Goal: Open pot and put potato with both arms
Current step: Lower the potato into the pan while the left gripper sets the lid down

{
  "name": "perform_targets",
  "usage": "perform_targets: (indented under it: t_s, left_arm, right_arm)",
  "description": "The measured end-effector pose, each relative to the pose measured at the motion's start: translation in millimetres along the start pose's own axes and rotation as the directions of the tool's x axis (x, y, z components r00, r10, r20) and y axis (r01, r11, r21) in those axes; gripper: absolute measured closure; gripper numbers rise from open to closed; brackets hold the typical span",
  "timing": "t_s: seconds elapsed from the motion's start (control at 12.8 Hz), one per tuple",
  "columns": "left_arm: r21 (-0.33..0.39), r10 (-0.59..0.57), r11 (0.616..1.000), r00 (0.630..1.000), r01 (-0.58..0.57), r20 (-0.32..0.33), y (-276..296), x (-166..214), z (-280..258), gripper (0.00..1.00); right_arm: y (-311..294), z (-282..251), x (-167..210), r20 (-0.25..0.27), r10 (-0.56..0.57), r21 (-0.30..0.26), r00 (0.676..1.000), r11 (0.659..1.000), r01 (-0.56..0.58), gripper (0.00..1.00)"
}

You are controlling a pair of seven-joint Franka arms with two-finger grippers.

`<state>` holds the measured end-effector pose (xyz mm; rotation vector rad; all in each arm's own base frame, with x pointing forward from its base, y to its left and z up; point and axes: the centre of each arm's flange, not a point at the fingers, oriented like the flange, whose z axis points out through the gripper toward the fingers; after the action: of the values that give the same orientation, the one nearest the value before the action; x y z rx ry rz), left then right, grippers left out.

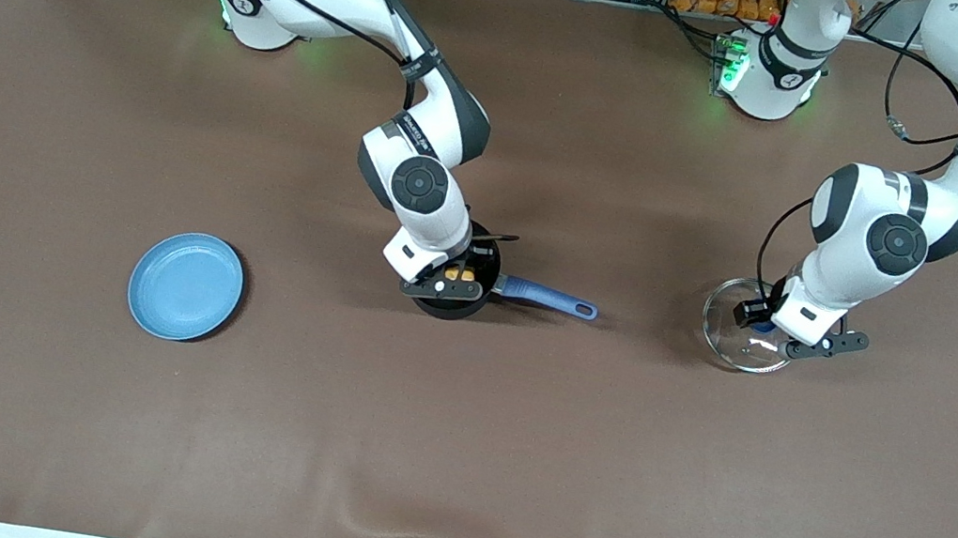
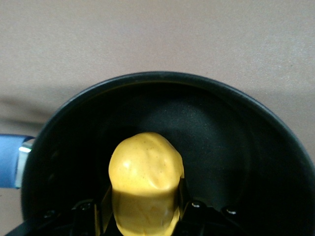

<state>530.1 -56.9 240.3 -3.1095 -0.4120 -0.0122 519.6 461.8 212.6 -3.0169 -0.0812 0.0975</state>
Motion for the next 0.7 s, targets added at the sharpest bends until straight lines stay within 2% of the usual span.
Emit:
perform_targets:
  t_s: [0.31,0.39,0.47,0.62,0.7]
  left_arm:
    - [-0.012,0.019,1.0,1.0,-0.019,-0.007,8,1,12,0.38]
    - [-0.016,0.024,1.0,1.0,-0.024,-0.007,12,2,15,0.38]
    - [-0.019,0.026,0.999,1.0,-0.026,-0.01,15,5,16,0.33]
    - [-0.03,0.022,0.999,0.999,-0.023,-0.035,18,17,8,0.12]
    - [-0.038,0.02,0.999,0.998,-0.022,-0.058,21,26,-3,0.01]
  right_arm:
    - [4,2,4,-0.01,0.01,0.001,1.0,1.0,-0.01,0.44]
    - [5,1,5,-0.012,0.013,0.001,1.0,1.0,-0.013,0.39]
    - [5,0,6,-0.015,0.014,0.002,1.0,1.0,-0.014,0.29]
    - [2,-6,9,-0.025,0.014,0.009,1.0,1.0,-0.014,0.1]
    - [1,-9,11,-0.031,0.014,0.014,0.999,1.0,-0.014,0.09]
